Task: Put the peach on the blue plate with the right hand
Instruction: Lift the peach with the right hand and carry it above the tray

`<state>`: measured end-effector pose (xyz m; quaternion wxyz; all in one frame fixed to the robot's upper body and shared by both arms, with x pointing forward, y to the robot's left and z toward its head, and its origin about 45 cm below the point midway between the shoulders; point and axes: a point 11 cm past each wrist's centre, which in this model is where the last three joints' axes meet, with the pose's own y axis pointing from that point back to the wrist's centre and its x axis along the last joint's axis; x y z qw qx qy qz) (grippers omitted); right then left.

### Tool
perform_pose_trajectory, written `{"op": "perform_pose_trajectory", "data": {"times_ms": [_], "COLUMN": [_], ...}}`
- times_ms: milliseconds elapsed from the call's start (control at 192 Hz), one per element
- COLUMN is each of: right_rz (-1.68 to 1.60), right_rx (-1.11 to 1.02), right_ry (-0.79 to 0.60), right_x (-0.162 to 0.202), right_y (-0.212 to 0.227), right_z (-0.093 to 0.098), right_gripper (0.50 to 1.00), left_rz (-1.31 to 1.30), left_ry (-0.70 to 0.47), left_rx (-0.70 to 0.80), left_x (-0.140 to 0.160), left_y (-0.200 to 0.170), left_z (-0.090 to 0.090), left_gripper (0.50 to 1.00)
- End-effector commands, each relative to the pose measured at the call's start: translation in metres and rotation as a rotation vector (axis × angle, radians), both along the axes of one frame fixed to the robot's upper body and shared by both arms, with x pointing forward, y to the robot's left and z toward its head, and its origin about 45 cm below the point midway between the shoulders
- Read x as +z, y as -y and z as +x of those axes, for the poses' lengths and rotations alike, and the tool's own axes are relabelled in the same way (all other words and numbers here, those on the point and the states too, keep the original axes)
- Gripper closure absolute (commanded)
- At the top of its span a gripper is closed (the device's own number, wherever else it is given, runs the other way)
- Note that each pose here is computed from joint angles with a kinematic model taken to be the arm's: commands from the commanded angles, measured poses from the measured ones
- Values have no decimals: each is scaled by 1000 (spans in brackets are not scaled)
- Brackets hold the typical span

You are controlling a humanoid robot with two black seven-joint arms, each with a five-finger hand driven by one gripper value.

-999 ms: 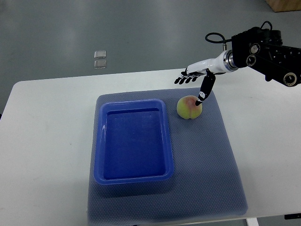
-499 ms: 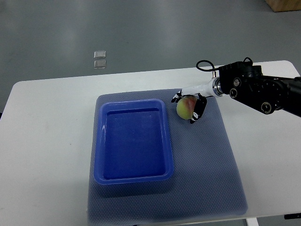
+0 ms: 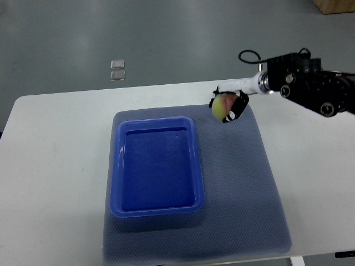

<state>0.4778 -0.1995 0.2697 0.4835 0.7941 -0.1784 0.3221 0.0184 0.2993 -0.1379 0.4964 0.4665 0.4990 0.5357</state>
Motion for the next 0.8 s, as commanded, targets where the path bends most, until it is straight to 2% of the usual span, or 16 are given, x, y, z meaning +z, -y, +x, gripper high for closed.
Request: {"op": "perform_pose_trajectory", "data": {"times_ms": [0, 47, 52, 62, 156, 203, 219, 484, 499, 728, 775, 780, 796], "right_rz": [2, 2, 14, 18, 32, 32, 28, -3, 1, 78, 78, 101, 104], "right_rx": [60, 60, 74, 76, 101, 101, 119, 140, 178, 327, 327, 371, 392], "right_ry": [33, 33, 47, 48, 74, 74, 95, 133, 125, 68, 68, 46, 33], "right_x": [65, 65, 89, 94, 126, 126, 140, 157, 154, 127, 127, 118, 112], "right_y": [-2, -2, -2, -1, -4, -4, -7, -21, -40, -134, -134, -162, -174], "right_z": [-1, -1, -3, -4, -8, -8, -12, -13, -15, -33, -33, -43, -49], "right_gripper": [1000, 1000, 1000, 1000, 1000, 1000, 1000, 1000, 1000, 1000, 1000, 1000, 1000], "left_rz": [1, 1, 1, 1, -1, -1, -1, 1, 1, -2, -2, -2, -2], "left_ry": [0, 0, 0, 0, 0, 0, 0, -1, 0, 0, 0, 0, 0], "left_rx": [0, 0, 0, 0, 0, 0, 0, 2, 2, -1, -1, -1, -1], "left_x": [0, 0, 0, 0, 0, 0, 0, 0, 0, 0, 0, 0, 0], "left_y": [0, 0, 0, 0, 0, 0, 0, 0, 0, 1, 1, 1, 1], "left_z": [0, 0, 0, 0, 0, 0, 0, -1, 0, 0, 0, 0, 0], "left_gripper": [500, 500, 500, 500, 500, 500, 500, 500, 500, 500, 500, 500, 500]}}
